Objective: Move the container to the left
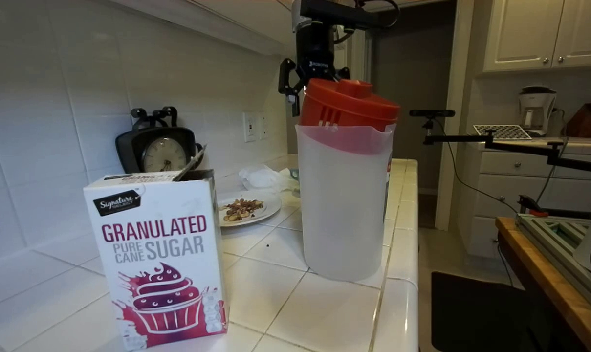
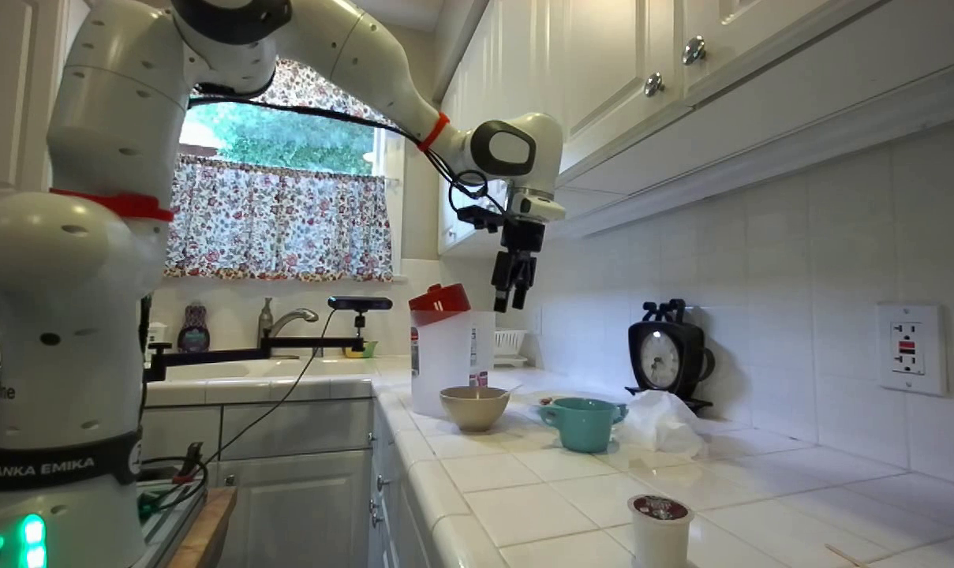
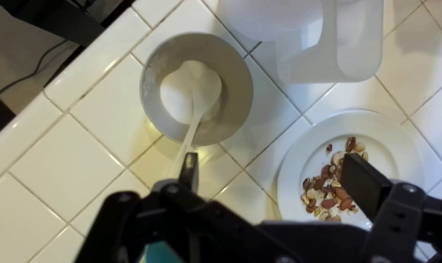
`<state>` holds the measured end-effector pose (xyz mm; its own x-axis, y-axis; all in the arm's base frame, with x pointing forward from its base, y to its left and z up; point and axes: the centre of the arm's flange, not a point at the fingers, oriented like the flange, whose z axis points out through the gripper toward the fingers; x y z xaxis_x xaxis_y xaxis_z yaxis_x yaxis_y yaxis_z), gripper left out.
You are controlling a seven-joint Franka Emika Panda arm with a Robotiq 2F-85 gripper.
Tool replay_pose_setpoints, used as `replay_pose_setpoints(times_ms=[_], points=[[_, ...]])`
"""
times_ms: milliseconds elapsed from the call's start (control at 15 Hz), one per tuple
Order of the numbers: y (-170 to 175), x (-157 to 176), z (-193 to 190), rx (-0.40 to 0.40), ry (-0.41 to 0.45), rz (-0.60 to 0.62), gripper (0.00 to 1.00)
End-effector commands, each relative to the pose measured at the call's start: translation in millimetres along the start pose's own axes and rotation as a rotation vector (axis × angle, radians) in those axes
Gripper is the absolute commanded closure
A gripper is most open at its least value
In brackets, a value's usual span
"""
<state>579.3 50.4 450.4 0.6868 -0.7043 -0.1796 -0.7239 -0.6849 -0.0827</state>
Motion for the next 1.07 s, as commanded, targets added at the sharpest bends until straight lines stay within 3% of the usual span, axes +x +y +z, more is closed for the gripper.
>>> replay_pose_setpoints(times_ms=[0,400,733,1000], points=[[28,-9,-9,0.005,0.035,-0.039,0.0],[67,-15,-50,-0.052,0.116,-0.227,0.0],[83,-31,-56,-0.142,0.074,-0.438,0.0],[94,-34,-58,-0.189,0.079,-0.533,0.0]])
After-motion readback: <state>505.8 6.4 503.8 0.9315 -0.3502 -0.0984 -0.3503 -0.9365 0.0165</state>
